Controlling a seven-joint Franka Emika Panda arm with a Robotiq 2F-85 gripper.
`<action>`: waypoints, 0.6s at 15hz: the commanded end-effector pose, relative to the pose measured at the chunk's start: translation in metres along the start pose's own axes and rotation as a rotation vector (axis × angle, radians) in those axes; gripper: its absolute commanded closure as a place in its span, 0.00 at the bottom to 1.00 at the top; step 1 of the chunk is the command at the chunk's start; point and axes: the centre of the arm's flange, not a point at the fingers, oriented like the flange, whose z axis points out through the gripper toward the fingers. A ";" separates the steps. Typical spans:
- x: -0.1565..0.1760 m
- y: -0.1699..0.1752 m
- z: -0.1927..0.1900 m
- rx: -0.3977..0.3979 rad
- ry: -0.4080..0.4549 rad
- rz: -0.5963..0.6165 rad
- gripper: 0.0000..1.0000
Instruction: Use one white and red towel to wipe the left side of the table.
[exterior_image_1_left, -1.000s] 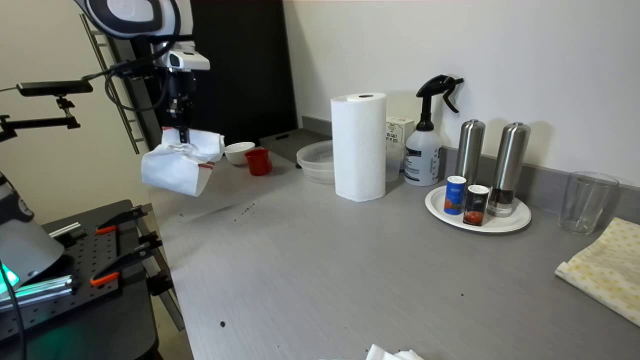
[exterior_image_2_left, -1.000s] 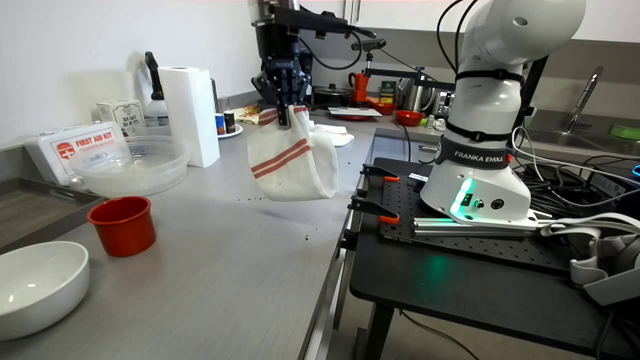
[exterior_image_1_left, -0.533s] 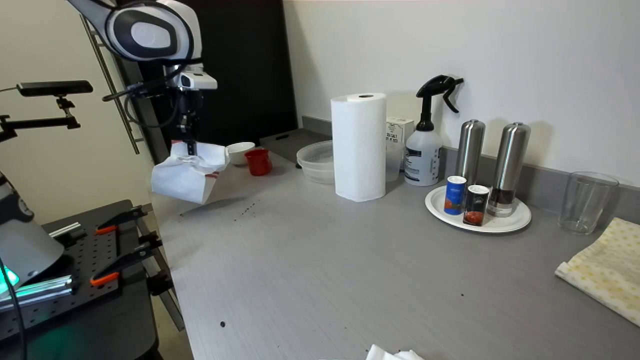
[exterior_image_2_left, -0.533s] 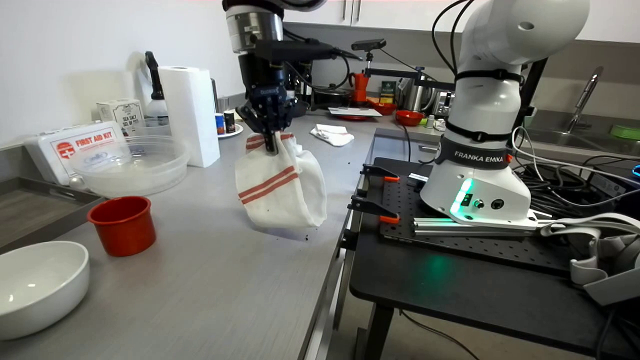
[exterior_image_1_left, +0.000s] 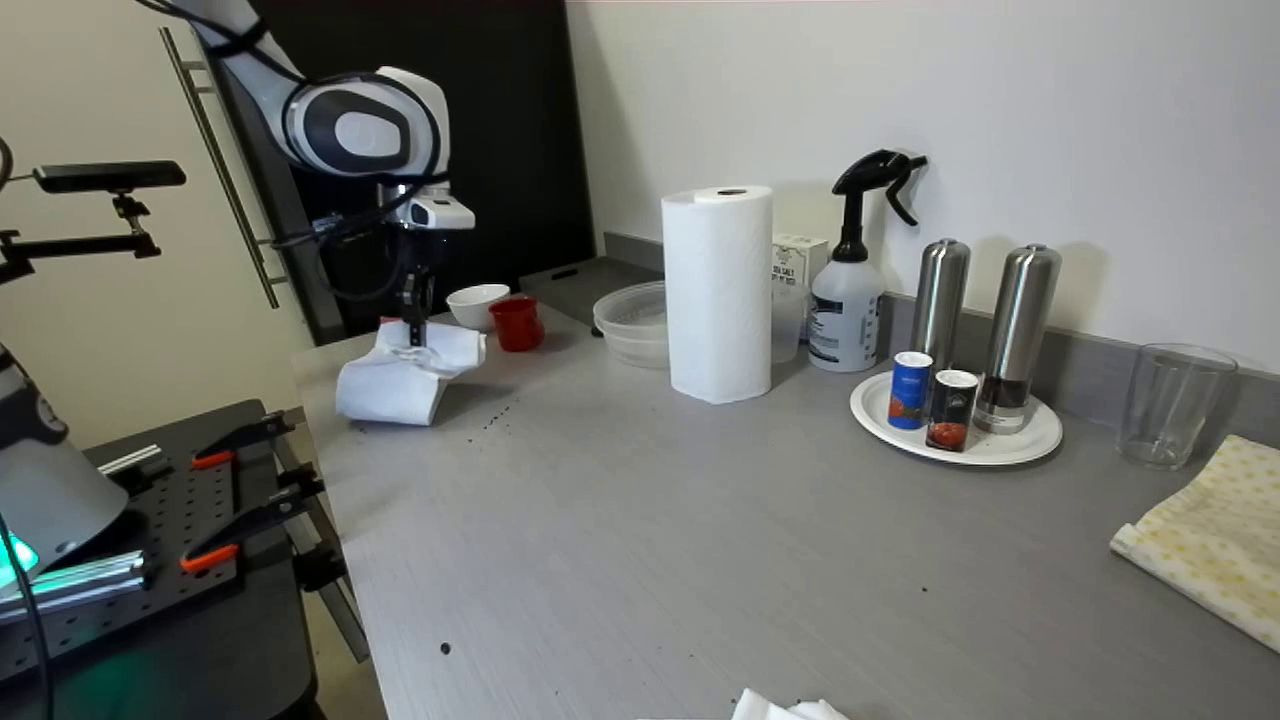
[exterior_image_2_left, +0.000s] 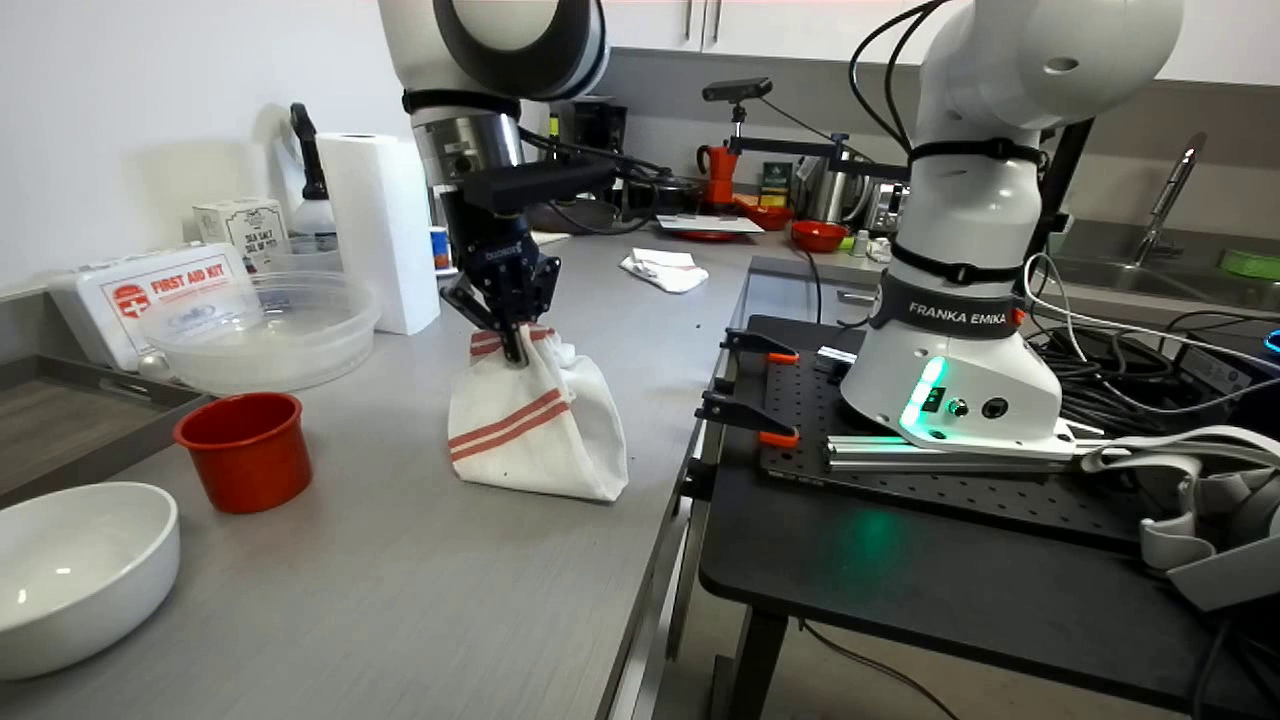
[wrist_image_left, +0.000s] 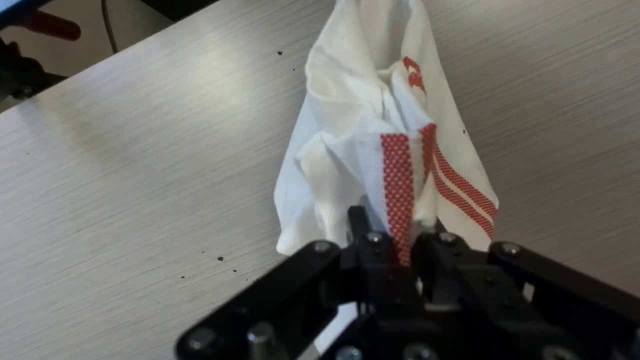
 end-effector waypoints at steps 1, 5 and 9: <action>0.015 -0.022 0.022 0.008 0.006 -0.009 0.97; 0.023 -0.029 0.050 0.018 0.020 0.003 0.97; 0.033 -0.028 0.078 0.037 0.054 0.034 0.97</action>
